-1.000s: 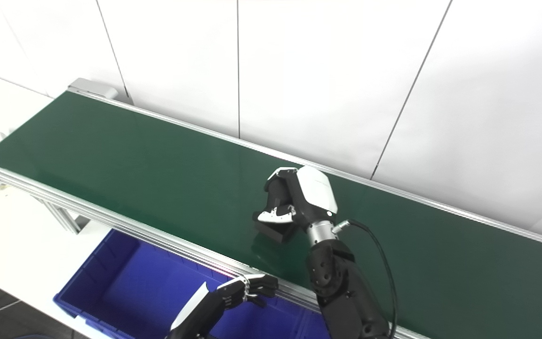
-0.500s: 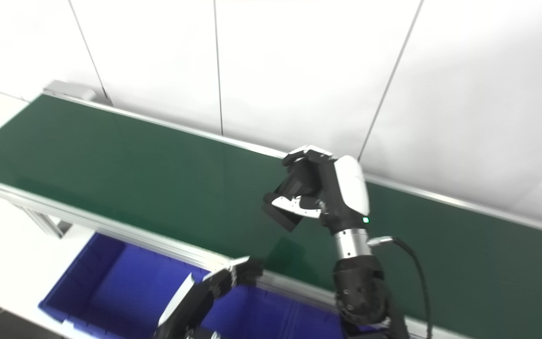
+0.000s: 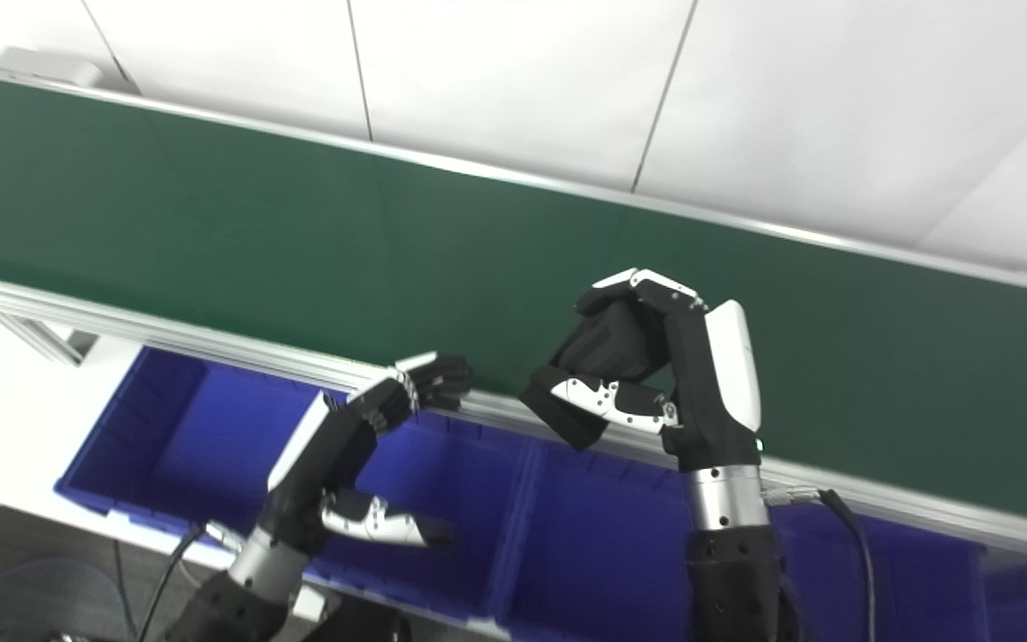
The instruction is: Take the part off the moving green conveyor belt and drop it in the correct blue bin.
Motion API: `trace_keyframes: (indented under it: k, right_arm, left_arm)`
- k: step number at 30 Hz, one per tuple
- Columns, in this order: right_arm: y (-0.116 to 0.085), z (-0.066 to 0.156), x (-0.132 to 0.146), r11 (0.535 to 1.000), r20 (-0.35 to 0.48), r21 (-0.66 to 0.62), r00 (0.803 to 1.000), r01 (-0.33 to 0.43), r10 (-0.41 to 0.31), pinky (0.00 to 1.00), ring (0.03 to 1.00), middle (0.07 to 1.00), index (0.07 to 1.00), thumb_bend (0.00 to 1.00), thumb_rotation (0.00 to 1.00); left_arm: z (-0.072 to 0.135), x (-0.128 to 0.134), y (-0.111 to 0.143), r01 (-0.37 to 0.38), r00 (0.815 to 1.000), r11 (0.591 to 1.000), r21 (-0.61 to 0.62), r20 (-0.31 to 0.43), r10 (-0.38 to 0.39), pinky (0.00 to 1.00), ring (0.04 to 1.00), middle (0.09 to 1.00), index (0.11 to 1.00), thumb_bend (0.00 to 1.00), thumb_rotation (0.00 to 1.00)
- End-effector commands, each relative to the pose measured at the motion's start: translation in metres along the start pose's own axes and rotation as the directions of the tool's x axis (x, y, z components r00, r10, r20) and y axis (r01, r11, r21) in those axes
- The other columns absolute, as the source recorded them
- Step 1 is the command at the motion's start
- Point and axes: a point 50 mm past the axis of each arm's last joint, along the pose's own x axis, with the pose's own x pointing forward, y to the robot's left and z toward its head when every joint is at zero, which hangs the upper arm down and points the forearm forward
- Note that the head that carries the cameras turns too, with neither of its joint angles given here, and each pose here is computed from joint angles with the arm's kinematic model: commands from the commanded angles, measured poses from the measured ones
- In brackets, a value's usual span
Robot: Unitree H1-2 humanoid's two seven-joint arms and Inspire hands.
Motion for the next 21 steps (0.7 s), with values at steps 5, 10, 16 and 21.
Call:
trace_keyframes:
  k: [5,10,16,21]
  right_arm:
    - [-0.007,0.008,-0.027,1.0,-0.001,0.008,1.0,0.03,-0.03,0.36,0.417,0.54,0.485,0.51,0.0]
    - [-0.008,0.002,-0.051,0.999,-0.053,0.018,0.998,0.032,-0.031,0.37,0.421,0.535,0.485,0.51,0.0]
    - [-0.01,-0.008,-0.074,0.999,-0.121,-0.007,0.992,0.042,-0.042,0.38,0.424,0.529,0.485,0.51,0.0]
    - [-0.01,-0.019,-0.084,0.999,-0.188,-0.013,0.981,0.051,-0.052,0.37,0.43,0.534,0.482,0.51,0.0]
  left_arm:
    - [0.017,0.001,0.006,-0.006,0.999,1.0,-0.019,0.036,0.006,0.75,0.798,0.823,0.831,0.87,0.28]
    - [0.02,-0.001,0.01,-0.023,0.999,0.999,-0.03,0.023,0.024,0.76,0.801,0.828,0.834,0.88,0.27]
    - [0.021,0.0,0.016,-0.025,1.0,0.999,-0.034,0.019,0.025,0.75,0.8,0.826,0.84,0.86,0.25]
    - [0.021,0.003,0.019,-0.019,1.0,1.0,-0.024,0.022,0.019,0.76,0.799,0.824,0.841,0.86,0.26]
